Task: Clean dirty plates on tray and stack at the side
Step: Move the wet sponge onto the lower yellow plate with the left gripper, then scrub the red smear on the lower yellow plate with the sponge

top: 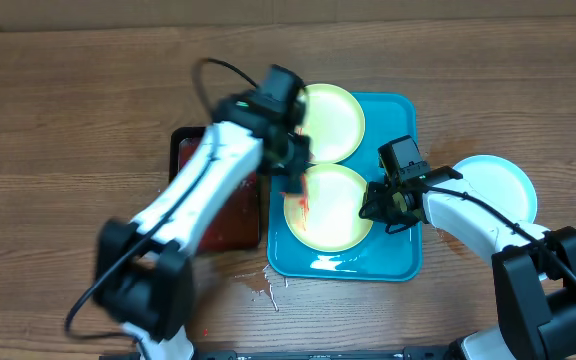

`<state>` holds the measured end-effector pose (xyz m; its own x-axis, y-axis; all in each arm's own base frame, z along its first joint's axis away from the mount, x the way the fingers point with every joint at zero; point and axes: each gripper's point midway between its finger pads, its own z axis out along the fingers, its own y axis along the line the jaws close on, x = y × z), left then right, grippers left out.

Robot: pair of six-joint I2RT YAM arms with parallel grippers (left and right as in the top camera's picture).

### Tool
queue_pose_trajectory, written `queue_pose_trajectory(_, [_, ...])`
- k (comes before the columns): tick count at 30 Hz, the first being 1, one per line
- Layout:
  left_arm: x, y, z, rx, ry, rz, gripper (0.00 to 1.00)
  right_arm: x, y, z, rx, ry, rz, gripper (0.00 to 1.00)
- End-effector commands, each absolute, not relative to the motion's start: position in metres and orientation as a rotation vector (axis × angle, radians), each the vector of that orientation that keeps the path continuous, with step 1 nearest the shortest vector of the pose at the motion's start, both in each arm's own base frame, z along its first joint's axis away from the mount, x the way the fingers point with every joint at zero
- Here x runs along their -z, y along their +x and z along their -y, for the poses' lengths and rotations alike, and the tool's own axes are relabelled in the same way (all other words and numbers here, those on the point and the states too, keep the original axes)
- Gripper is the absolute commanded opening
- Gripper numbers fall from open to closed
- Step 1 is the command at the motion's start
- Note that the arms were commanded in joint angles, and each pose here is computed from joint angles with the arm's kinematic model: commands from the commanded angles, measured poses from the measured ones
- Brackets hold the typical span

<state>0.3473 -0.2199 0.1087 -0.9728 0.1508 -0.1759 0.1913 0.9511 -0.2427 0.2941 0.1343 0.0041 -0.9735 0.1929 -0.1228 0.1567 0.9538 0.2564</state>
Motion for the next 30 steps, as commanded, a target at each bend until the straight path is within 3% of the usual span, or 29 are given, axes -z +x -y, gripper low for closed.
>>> queue_pose_trajectory(1, [-0.069, 0.329, 0.24, 0.389, 0.228, -3.074, 0.04, 0.013, 0.289, -0.117, -0.227, 0.33, -2.993, 0.04])
queue_pose_trajectory(8, [-0.009, 0.317, 0.22, 0.142, 0.152, -3.232, 0.04, 0.013, 0.285, -0.116, -0.218, 0.332, -3.007, 0.04])
queue_pose_trajectory(15, [-0.001, 0.321, 0.194, -0.069, 0.148, -3.227, 0.04, 0.013, 0.286, -0.116, -0.219, 0.332, -3.006, 0.04])
queue_pose_trajectory(25, [-0.016, 0.309, 0.287, 0.732, 0.402, -3.178, 0.04, 0.013, 0.285, -0.116, -0.218, 0.333, -3.007, 0.04])
queue_pose_trajectory(30, [-0.013, 0.298, 0.308, 0.823, 0.436, -3.18, 0.04, 0.013, 0.284, -0.116, -0.22, 0.333, -3.012, 0.04])
